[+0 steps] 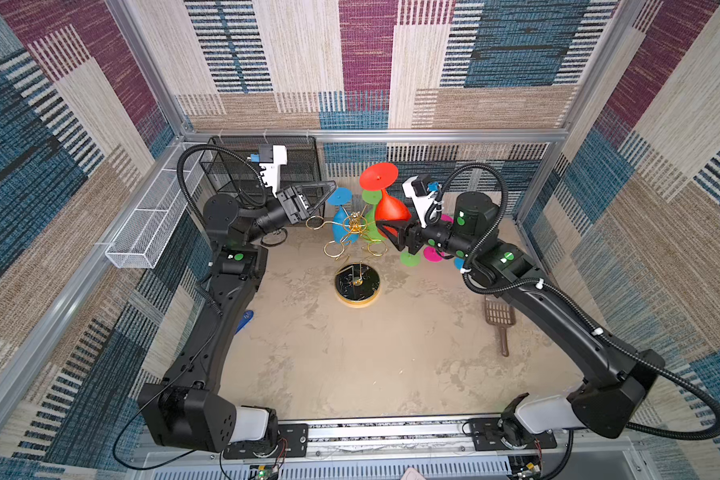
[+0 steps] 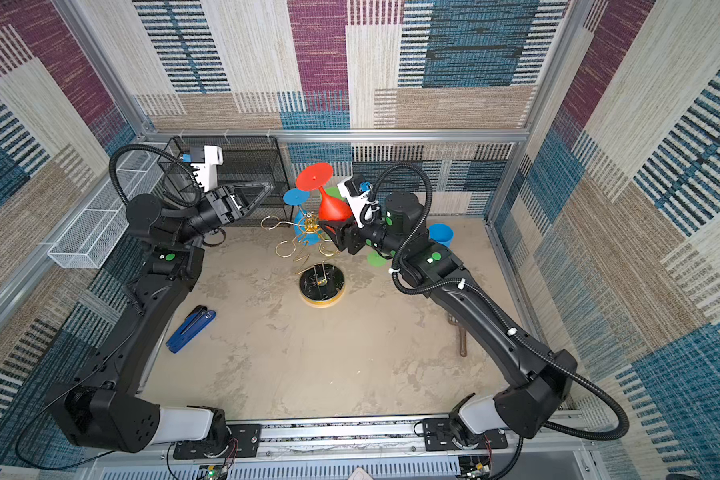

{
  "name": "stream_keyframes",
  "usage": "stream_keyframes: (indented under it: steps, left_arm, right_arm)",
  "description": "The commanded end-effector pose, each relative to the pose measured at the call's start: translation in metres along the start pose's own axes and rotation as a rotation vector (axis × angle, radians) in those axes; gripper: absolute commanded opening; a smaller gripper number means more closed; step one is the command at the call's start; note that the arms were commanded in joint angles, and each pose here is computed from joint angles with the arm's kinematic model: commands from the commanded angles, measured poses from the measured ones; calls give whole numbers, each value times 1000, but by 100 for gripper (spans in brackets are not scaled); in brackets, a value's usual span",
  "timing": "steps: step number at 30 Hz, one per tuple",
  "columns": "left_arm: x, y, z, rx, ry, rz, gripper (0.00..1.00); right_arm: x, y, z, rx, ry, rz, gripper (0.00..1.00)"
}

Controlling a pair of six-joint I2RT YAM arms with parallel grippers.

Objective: Take the wine glass off the wine glass rack
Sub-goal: 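Close the right gripper on the red glass's bowl held by the left gripper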

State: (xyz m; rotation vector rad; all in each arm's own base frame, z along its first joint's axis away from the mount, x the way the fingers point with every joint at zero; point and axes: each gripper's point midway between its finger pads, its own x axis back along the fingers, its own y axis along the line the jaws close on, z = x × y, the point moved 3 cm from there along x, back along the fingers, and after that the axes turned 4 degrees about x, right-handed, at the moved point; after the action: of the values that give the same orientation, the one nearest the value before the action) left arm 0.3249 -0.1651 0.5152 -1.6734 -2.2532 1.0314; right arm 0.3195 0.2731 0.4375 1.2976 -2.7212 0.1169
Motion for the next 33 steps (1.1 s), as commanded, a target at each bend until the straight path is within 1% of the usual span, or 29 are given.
stream_keyframes:
  steps: [1, 4, 5, 9, 10, 15, 18, 20, 23, 27, 31, 32, 33]
  left_arm:
    - [-2, 27, 3, -293, -40, -106, 35]
    - [-9, 25, 17, -480, 14, -44, 44]
    - [-10, 26, 21, -545, 16, -39, 44]
    - [-10, 32, 33, -815, 3, -44, 37]
    - [-9, 29, 33, -902, -22, -33, 36]
    - [-13, 35, 40, -1104, 0, -3, 35]
    - [-13, 33, 52, -1238, 1, 72, 35]
    - [-14, 34, 56, -1271, -4, 110, 35]
    - [-16, 36, 58, -1284, 1, 133, 34]
    - [-16, 37, 58, -1311, -16, 138, 34]
    - [-17, 41, 57, -1318, -19, 116, 34]
    - [-17, 41, 58, -1322, -20, 115, 34]
    - [-17, 42, 59, -1323, -16, 118, 34]
  right_arm:
    - [16, -5, 26, -71, 127, 72, 55]
    - [27, -2, 33, -89, 156, 74, 55]
    - [30, 0, 35, -100, 164, 69, 55]
    - [36, 7, 37, -136, 190, 34, 55]
    - [36, 7, 37, -142, 200, 29, 55]
    - [30, 11, 40, -160, 222, -9, 54]
    - [24, 10, 44, -165, 231, -19, 54]
    - [19, 10, 44, -168, 234, -35, 54]
    - [12, 10, 42, -170, 238, -52, 53]
    - [2, 10, 50, -180, 258, -79, 52]
    - [-5, 13, 54, -188, 263, -110, 51]
    - [-5, 13, 44, -181, 239, -114, 51]
    - [-6, 13, 46, -183, 240, -119, 51]
